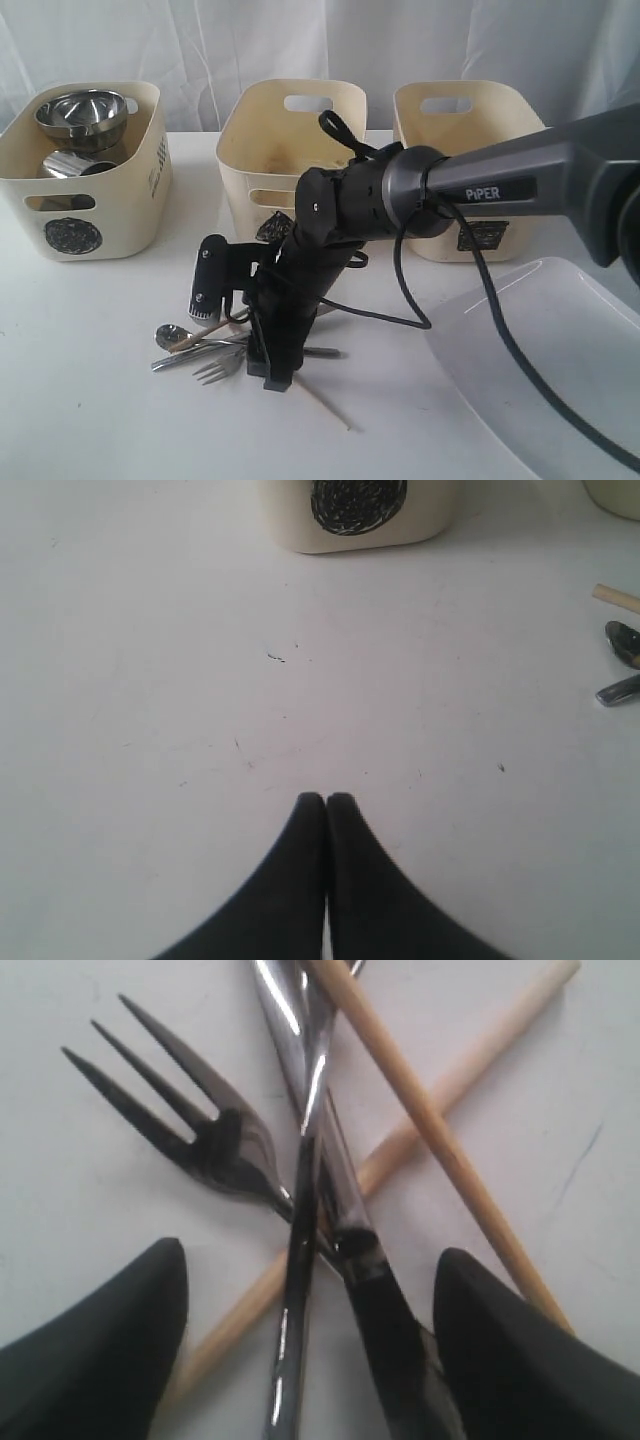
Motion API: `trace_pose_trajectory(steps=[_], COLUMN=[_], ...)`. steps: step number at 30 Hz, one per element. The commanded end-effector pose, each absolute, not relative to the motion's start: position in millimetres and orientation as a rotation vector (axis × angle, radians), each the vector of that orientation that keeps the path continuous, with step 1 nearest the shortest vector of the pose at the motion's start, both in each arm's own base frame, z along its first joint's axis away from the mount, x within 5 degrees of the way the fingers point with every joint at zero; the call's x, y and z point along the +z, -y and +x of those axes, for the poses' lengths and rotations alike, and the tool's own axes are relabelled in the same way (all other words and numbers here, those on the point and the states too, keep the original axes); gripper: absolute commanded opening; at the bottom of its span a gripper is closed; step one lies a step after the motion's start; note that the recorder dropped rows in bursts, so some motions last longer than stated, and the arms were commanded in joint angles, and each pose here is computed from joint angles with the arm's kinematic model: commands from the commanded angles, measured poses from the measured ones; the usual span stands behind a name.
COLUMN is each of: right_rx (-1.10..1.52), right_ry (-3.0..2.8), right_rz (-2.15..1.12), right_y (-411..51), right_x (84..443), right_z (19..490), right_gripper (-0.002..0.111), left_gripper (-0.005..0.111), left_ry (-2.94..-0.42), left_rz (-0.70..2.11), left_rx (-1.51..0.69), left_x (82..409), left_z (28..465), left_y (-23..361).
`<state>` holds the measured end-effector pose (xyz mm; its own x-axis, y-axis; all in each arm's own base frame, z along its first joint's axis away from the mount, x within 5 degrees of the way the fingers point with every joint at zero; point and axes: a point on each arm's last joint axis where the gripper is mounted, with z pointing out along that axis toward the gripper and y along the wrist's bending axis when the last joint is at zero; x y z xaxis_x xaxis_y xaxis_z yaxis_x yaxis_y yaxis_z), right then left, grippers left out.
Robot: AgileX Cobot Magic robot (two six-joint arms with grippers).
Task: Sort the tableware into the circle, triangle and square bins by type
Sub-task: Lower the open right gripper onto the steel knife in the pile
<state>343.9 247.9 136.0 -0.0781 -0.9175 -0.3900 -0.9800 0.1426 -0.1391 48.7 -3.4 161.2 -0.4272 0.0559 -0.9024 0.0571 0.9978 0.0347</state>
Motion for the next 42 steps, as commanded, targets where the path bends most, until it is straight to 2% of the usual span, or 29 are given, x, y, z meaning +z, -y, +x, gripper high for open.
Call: trace_pose_trajectory(steps=[1, 3, 10, 16, 21, 29, 34, 42], right_rx=[0.232, 0.238, 0.270, 0.279, 0.298, 0.283, 0.268, 0.300], right_ry=[-2.066, -2.085, -2.101, -2.111, -2.119, -2.073, -2.016, -2.037], right_rz=[-1.801, -1.783, -1.811, -1.787, -1.808, -1.773, -1.742, -1.783], right_y=[-249.2, -249.1, -248.6, -248.1, -247.1, -246.3, -243.8, -241.9], right_x=[132.1, 132.1, 136.9, 144.8, 148.7, 171.0, 199.5, 202.3], right_z=[343.8, 343.7, 338.8, 337.5, 334.2, 333.1, 329.1, 323.3], right_gripper=[0.065, 0.062, 0.037, 0.021, 0.002, 0.000, 0.000, 0.000], left_gripper=[0.000, 0.000, 0.000, 0.000, 0.000, 0.000, 0.000, 0.000], left_ry=[-2.027, -2.027, -2.027, -2.027, -2.027, -2.027, -2.027, -2.027], left_rz=[0.085, 0.085, 0.085, 0.085, 0.085, 0.085, 0.085, 0.085], left_rx=[-0.009, -0.009, -0.009, -0.009, -0.009, -0.009, -0.009, -0.009], left_x=[158.3, 158.3, 158.3, 158.3, 158.3, 158.3, 158.3, 158.3], left_z=[48.1, 48.1, 48.1, 48.1, 48.1, 48.1, 48.1, 48.1], left_y=[3.9, 3.9, 3.9, 3.9, 3.9, 3.9, 3.9, 3.9])
